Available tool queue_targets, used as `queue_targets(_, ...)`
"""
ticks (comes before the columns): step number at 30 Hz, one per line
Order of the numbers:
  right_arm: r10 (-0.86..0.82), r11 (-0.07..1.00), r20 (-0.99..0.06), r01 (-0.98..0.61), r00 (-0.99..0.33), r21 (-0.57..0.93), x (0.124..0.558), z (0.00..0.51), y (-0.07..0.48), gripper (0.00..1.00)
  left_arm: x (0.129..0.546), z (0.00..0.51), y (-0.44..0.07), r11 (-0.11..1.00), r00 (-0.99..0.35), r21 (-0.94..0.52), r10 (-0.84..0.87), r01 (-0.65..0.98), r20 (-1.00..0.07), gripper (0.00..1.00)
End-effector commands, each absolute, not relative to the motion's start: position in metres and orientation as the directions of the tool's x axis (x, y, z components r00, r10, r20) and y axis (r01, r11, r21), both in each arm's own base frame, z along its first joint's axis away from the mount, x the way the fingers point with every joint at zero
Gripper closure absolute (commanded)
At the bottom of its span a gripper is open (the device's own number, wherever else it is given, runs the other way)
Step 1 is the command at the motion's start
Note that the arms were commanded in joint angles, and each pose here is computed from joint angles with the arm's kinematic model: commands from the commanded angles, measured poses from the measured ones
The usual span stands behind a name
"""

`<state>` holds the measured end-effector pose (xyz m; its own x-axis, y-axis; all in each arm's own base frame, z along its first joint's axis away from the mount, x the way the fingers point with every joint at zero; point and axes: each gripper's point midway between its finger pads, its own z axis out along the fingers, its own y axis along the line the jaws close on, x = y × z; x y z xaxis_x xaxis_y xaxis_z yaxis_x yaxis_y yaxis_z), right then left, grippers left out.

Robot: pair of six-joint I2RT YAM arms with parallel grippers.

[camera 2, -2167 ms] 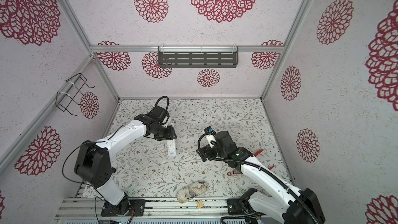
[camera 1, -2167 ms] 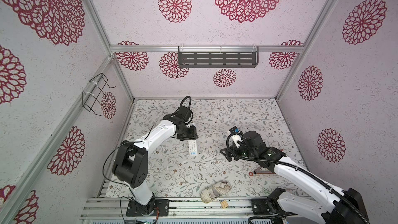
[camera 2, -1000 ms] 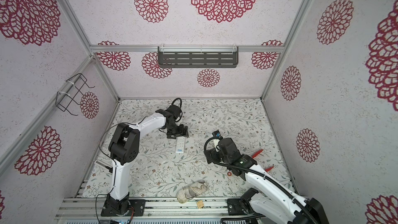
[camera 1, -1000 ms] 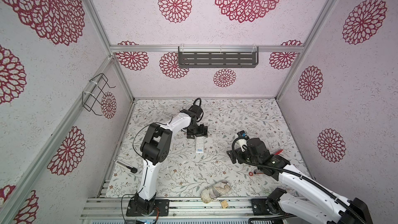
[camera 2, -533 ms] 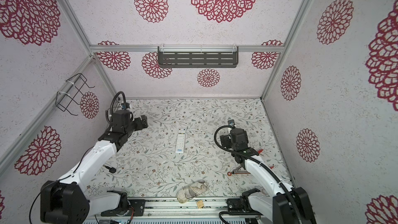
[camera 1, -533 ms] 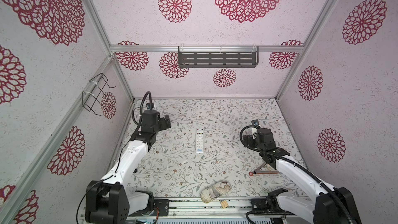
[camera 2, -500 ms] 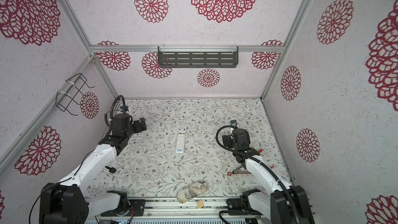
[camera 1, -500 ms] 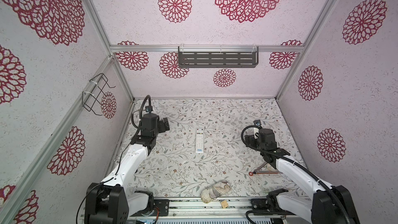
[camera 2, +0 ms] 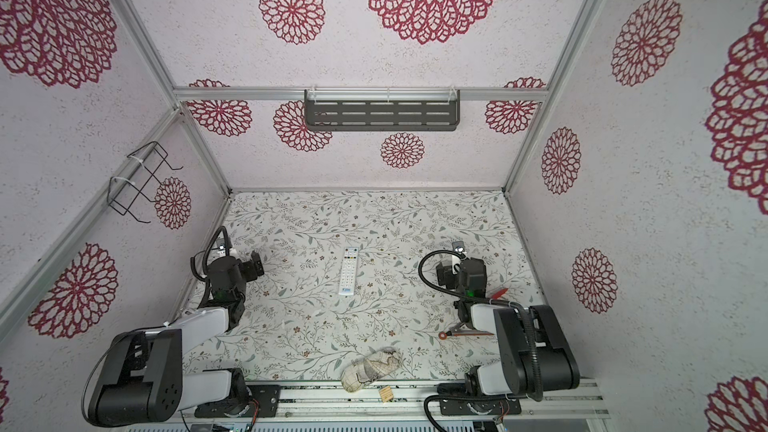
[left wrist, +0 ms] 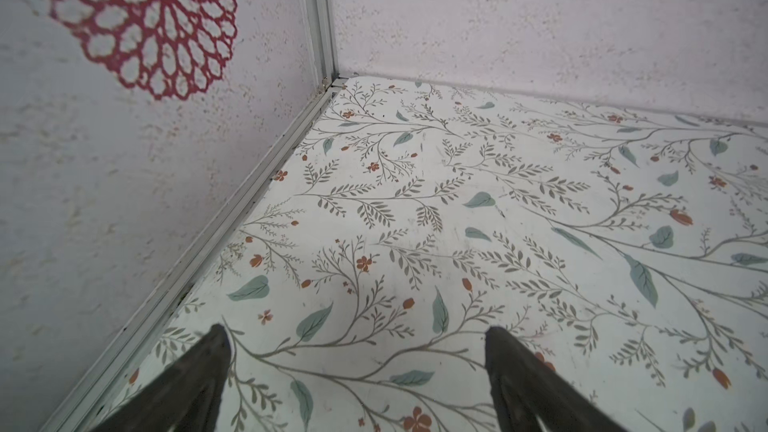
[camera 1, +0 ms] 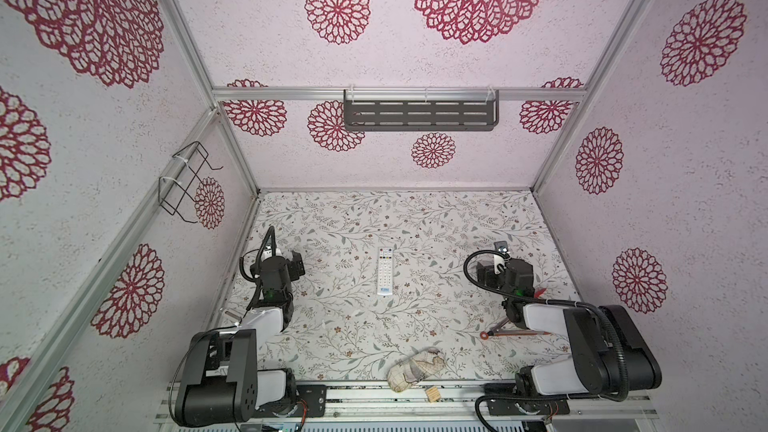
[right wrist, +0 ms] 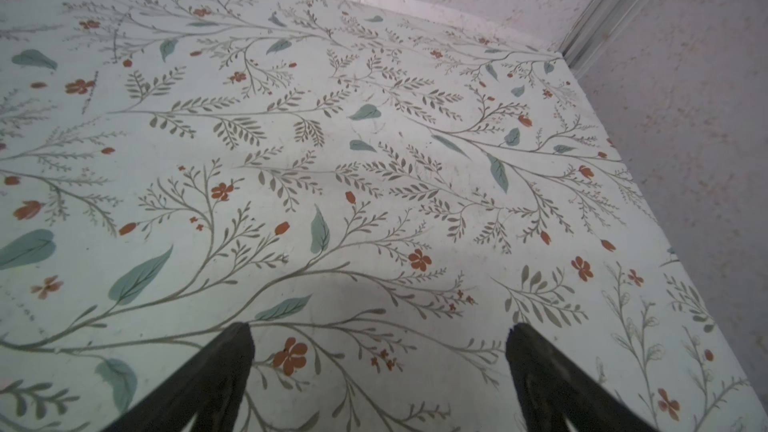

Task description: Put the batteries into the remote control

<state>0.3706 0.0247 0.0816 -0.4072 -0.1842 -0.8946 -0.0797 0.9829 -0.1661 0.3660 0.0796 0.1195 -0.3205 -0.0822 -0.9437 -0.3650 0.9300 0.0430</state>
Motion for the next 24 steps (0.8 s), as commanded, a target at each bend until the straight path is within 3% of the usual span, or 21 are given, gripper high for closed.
queue_targets(1, -0.147, 0.988, -0.959, -0.092, -0.241, -0.128, 0.385, 0.121, 0.031, 0.01, 0.384, 0.143, 0.069, 0.962, -0.193, -0.012, -0.067, -0.271, -0.979, 0.03)
queue_targets(6, -0.12, 0.991, -0.963, -0.091, -0.241, -0.101, 0.384, 0.12, 0.027, 0.01, 0.388, 0.131, 0.074, 0.957, -0.115, -0.012, -0.048, -0.291, -0.992, 0.03)
queue_targets(11, -0.02, 0.999, -0.994, -0.027, -0.112, -0.017, 0.368, 0.121, 0.004, 0.01, 0.39, 0.124, 0.095, 0.908, -0.168, -0.021, -0.099, -0.418, -0.981, 0.02)
queue_targets(12, -0.022, 1.0, -0.985, -0.006, -0.173, -0.021, 0.368, 0.114, 0.0, 0.01, 0.391, 0.125, 0.096, 0.906, -0.176, -0.022, -0.106, -0.423, -0.979, 0.02)
queue_targets(14, -0.003, 1.0, -0.987, 0.016, -0.162, -0.005, 0.374, 0.115, -0.004, 0.01, 0.392, 0.126, 0.096, 0.905, -0.171, -0.013, -0.095, -0.426, -0.981, 0.02)
queue_targets(16, 0.039, 0.99, -0.982, 0.137, -0.184, 0.013, 0.38, 0.113, -0.024, 0.01, 0.392, 0.125, 0.098, 0.896, -0.178, -0.012, -0.1, -0.443, -0.979, 0.02)
queue_targets(24, 0.036, 0.986, -0.981, 0.169, -0.19, 0.003, 0.377, 0.112, -0.028, 0.01, 0.392, 0.124, 0.098, 0.895, -0.183, -0.004, -0.096, -0.447, -0.978, 0.02)
